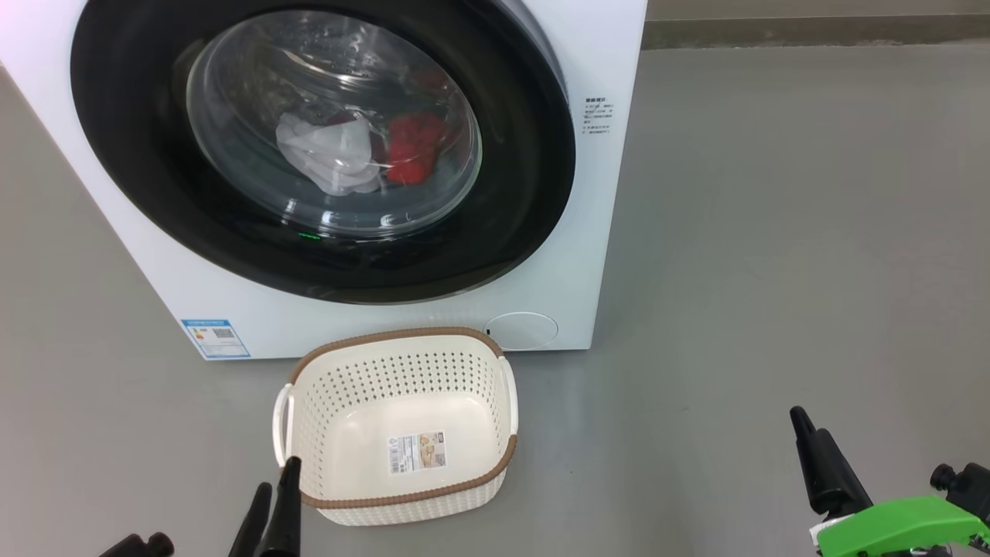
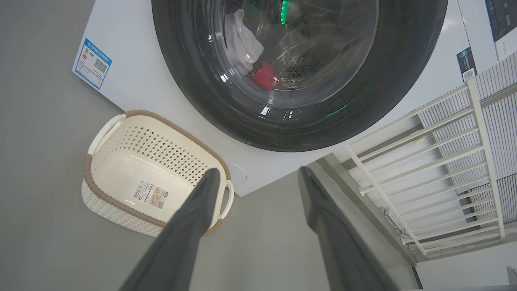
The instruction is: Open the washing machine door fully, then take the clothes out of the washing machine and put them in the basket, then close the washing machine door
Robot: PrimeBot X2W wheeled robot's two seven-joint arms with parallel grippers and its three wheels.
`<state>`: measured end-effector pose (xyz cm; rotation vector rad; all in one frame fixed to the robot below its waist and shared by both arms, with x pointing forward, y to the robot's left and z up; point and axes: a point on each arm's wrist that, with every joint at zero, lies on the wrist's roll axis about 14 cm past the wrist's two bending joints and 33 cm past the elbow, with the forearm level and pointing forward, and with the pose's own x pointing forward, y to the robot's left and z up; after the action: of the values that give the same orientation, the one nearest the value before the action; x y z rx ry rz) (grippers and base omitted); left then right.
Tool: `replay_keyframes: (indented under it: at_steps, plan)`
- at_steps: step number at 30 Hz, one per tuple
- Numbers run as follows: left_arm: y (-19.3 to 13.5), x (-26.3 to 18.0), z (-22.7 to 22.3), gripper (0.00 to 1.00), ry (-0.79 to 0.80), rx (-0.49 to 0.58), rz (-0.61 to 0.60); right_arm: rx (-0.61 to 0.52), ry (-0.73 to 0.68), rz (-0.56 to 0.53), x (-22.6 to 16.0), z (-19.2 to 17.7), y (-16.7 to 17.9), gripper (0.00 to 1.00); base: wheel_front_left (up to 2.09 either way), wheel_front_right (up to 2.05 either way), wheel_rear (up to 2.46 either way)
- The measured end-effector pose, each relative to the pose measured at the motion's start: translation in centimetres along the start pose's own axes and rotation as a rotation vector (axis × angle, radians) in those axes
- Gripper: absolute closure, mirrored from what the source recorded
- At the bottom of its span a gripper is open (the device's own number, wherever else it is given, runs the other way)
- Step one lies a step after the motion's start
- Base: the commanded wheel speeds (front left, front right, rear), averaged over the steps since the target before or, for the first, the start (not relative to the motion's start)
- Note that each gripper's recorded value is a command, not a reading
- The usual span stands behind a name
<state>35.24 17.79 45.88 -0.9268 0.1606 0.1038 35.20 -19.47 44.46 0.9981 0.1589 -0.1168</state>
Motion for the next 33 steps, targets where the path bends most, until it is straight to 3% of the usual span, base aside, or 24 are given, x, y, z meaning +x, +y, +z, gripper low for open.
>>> replay_keyframes:
  at_steps: [33]
  plan:
    - [-0.8, -0.98, 0.52, 0.0, -0.071, 0.421, -0.022, -0.348, -0.015, 0.01, -0.92, 0.13, -0.72, 0.0, 0.0, 0.0, 0.0]
